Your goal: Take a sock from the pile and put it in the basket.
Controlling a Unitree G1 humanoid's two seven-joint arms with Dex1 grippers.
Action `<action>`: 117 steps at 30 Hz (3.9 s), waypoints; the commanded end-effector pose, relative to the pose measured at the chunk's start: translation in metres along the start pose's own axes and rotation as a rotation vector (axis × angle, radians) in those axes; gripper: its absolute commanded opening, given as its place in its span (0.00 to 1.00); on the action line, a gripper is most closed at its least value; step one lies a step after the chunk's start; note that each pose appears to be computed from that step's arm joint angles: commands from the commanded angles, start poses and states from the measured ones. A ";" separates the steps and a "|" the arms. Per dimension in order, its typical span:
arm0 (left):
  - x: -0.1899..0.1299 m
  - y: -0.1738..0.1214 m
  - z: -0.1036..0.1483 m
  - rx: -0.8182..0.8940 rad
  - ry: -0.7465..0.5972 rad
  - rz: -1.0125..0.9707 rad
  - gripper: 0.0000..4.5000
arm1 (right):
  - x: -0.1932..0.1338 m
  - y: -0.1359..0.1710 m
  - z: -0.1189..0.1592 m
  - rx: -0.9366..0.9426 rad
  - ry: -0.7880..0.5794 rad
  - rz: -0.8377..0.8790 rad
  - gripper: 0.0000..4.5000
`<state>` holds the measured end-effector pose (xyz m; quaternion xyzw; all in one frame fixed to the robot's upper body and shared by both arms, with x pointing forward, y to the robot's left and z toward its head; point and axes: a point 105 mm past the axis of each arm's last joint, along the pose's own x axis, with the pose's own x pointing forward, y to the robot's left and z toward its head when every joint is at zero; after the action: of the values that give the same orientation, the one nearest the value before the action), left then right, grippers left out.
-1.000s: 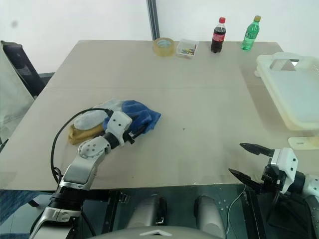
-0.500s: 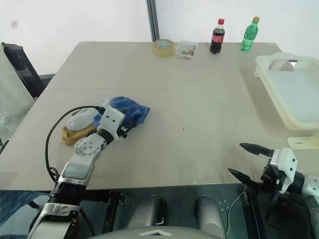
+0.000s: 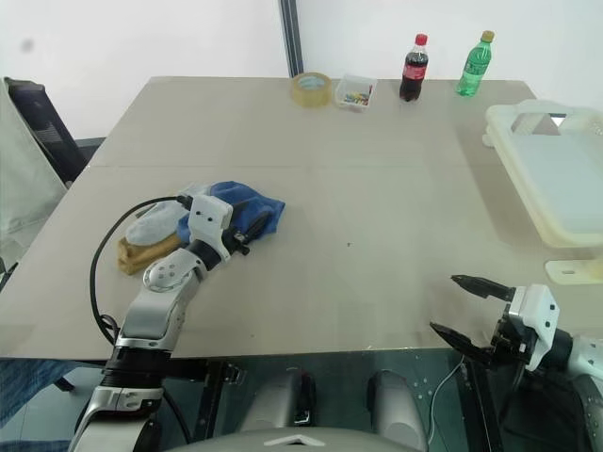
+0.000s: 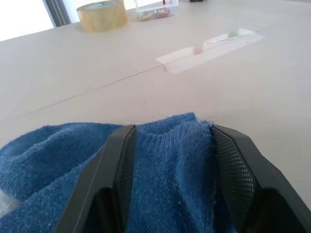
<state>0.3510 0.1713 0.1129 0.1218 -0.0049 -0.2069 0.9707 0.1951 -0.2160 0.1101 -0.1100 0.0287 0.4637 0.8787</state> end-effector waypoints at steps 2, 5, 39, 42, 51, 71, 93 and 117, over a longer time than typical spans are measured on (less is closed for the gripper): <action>-0.002 0.007 0.007 0.028 -0.013 0.025 0.29 | 0.001 0.002 0.008 -0.041 -0.022 0.000 1.00; -0.001 0.004 0.002 0.035 0.012 0.005 0.01 | 0.000 0.002 0.007 -0.042 -0.019 -0.004 1.00; 0.033 -0.187 0.046 -0.097 0.039 -0.660 0.01 | -0.001 -0.002 0.002 -0.062 -0.018 -0.058 1.00; 0.034 -0.198 0.038 -0.110 0.087 -0.707 0.01 | -0.002 -0.002 0.002 -0.072 -0.016 -0.073 1.00; 0.033 -0.217 0.040 -0.103 0.107 -0.780 0.01 | -0.004 -0.006 0.004 -0.098 -0.024 -0.099 1.00; 0.024 -0.140 0.072 -0.346 0.031 -0.736 0.70 | 0.060 -0.018 0.007 0.217 0.029 -0.154 1.00; 0.008 -0.074 0.007 -0.239 0.275 -0.640 0.71 | 0.117 0.005 0.008 0.582 0.161 -0.137 0.01; -0.060 -0.105 -0.020 -0.365 0.491 -0.763 0.71 | 0.092 0.002 -0.019 0.499 0.376 -0.123 0.01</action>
<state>0.2652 0.1071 0.0855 -0.0028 0.2640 -0.5073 0.8204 0.2354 -0.1370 0.0747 0.0369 0.3089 0.3876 0.8677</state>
